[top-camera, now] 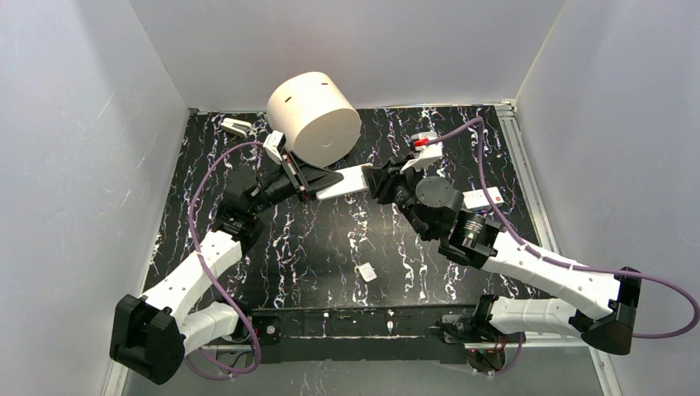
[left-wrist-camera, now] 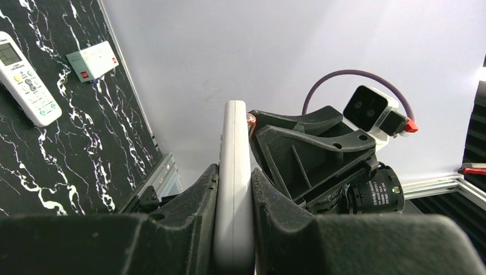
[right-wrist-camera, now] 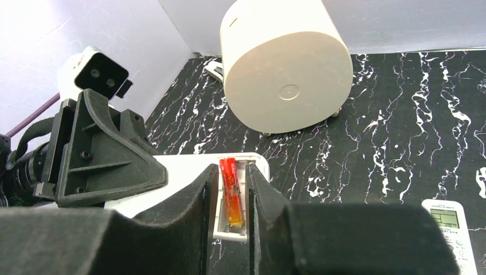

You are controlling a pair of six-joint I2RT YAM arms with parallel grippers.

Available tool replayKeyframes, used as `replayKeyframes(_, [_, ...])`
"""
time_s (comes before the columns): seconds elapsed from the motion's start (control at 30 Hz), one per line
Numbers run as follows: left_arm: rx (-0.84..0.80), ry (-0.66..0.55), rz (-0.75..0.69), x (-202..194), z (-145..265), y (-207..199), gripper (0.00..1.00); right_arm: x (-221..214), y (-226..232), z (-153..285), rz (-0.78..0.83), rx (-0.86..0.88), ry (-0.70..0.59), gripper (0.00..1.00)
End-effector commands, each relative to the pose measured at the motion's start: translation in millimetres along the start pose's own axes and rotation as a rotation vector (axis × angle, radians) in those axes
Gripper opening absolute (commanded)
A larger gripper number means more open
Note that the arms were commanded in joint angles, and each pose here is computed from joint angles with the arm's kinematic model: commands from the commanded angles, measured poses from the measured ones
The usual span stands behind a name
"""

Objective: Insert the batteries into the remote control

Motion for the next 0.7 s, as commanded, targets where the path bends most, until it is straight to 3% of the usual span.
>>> replayKeyframes(0.0, [-0.072,-0.007,-0.056,0.8,2.6,-19.0,0.0,18.8,3.0,0.1,-0.024,-0.027,-0.033,0.3])
replayKeyframes(0.17, [-0.079,-0.018,-0.061,2.2,2.1,-21.0,0.0,19.5,4.6,1.0,-0.038,-0.023,-0.018,0.28])
replayKeyframes(0.33, [-0.095,-0.042,-0.062,4.0,1.7,-22.0,0.0,22.9,5.5,2.9,-0.057,-0.04,0.014,0.39])
replayKeyframes(0.67, [-0.111,-0.068,-0.067,6.4,0.4,-21.9,0.0,20.3,13.9,3.6,-0.112,-0.022,0.091,0.41])
Point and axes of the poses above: each gripper's point midway between its finger pads, its own z axis back along the fingers, its own y axis along the line the jaws close on, x = y × z, the point moved 8 cm from there along z, back along the fingers, and after that the axes turned 4 degrees about z, right-handed, at the moved point
